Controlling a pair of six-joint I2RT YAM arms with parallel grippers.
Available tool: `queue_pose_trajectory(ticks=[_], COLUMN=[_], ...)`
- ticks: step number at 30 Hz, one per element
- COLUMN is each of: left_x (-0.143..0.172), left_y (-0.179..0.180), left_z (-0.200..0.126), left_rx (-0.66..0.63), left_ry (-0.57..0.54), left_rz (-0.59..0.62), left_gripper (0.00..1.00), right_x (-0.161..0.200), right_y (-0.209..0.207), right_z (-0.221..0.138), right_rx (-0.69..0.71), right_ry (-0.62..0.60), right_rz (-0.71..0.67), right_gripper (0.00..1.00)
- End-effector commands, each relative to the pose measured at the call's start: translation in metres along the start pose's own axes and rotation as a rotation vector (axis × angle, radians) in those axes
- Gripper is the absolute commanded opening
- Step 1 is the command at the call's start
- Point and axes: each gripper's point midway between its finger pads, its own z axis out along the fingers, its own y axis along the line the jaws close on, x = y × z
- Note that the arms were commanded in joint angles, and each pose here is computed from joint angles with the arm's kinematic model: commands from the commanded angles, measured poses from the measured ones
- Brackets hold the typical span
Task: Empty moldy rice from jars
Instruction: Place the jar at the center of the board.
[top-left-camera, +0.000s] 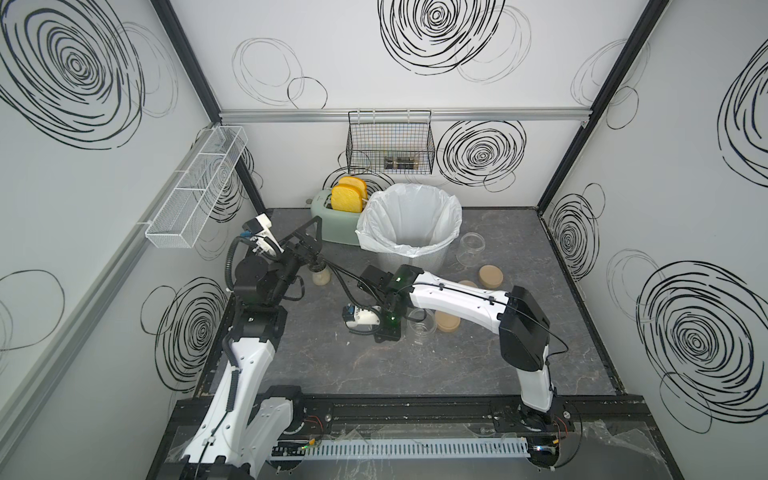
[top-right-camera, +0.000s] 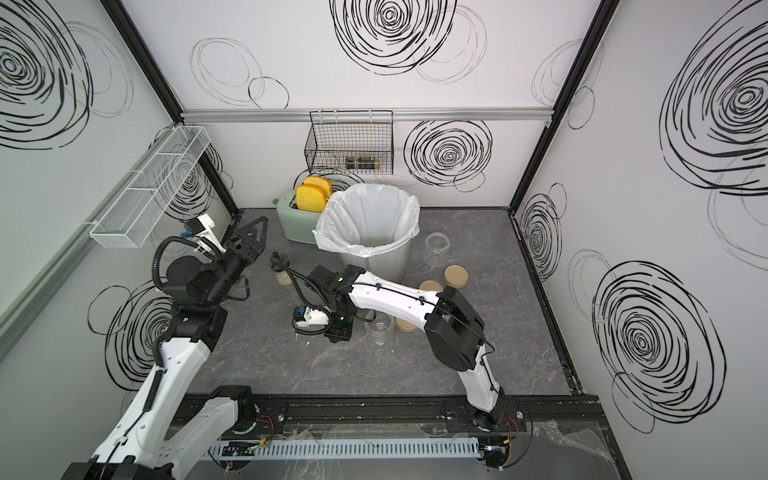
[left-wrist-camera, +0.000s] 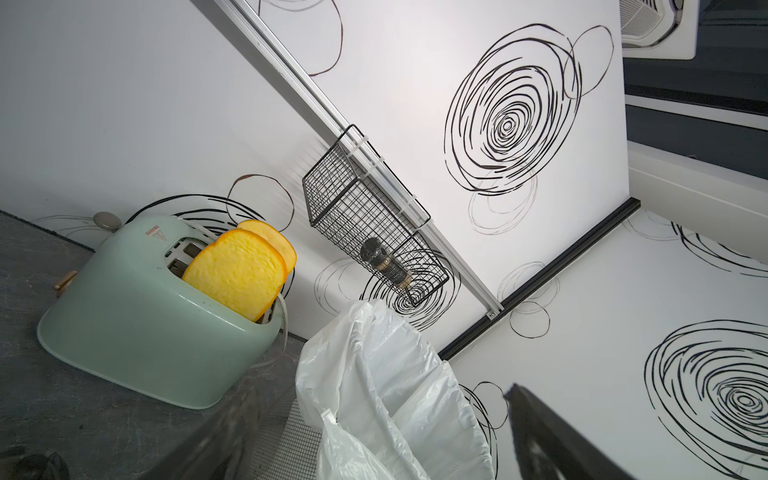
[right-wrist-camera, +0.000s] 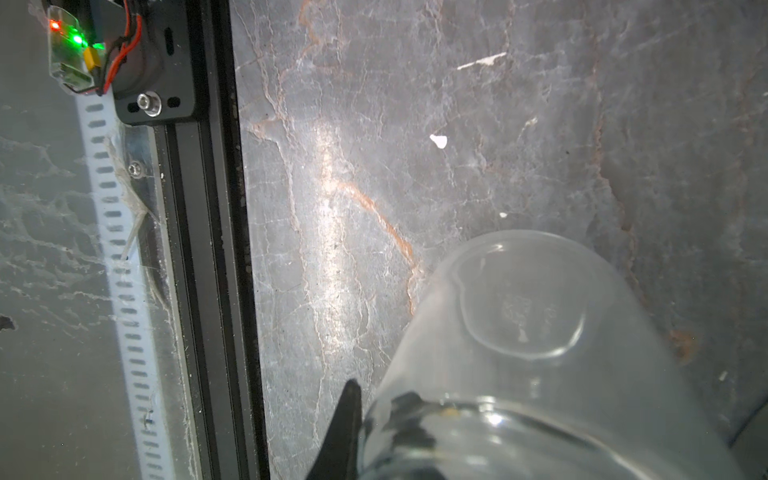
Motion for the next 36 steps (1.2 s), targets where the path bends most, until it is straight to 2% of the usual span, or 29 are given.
queue_pose_trajectory(ticks=[1, 12, 25, 36], left_x=[-0.006, -0.006, -0.005, -0.005], left_y=[-0.003, -0.004, -0.005, -0.004], left_z=[-0.002, -0.002, -0.002, -0.003], left_rx=[0.021, 0.029, 0.034, 0.030], left_ry=[-0.025, -0.024, -0.020, -0.021], left_rz=[0.025, 0.024, 0.031, 0.035], left_gripper=[0.96, 0.96, 0.96, 0.96], right_x=[-0.005, -0.002, 0.000, -0.004], right_y=[0.002, -0.001, -0.012, -0.014], right_z=[-0.003, 0.008, 0.016, 0.013], right_rx=[-0.002, -0.012, 0.015, 0.020], right_ry=[0.002, 0.035, 0.056, 0.046], right_rz=[-0.018, -0.007, 0.014, 0.021], right_gripper=[0.00, 0.04, 0.29, 0.37])
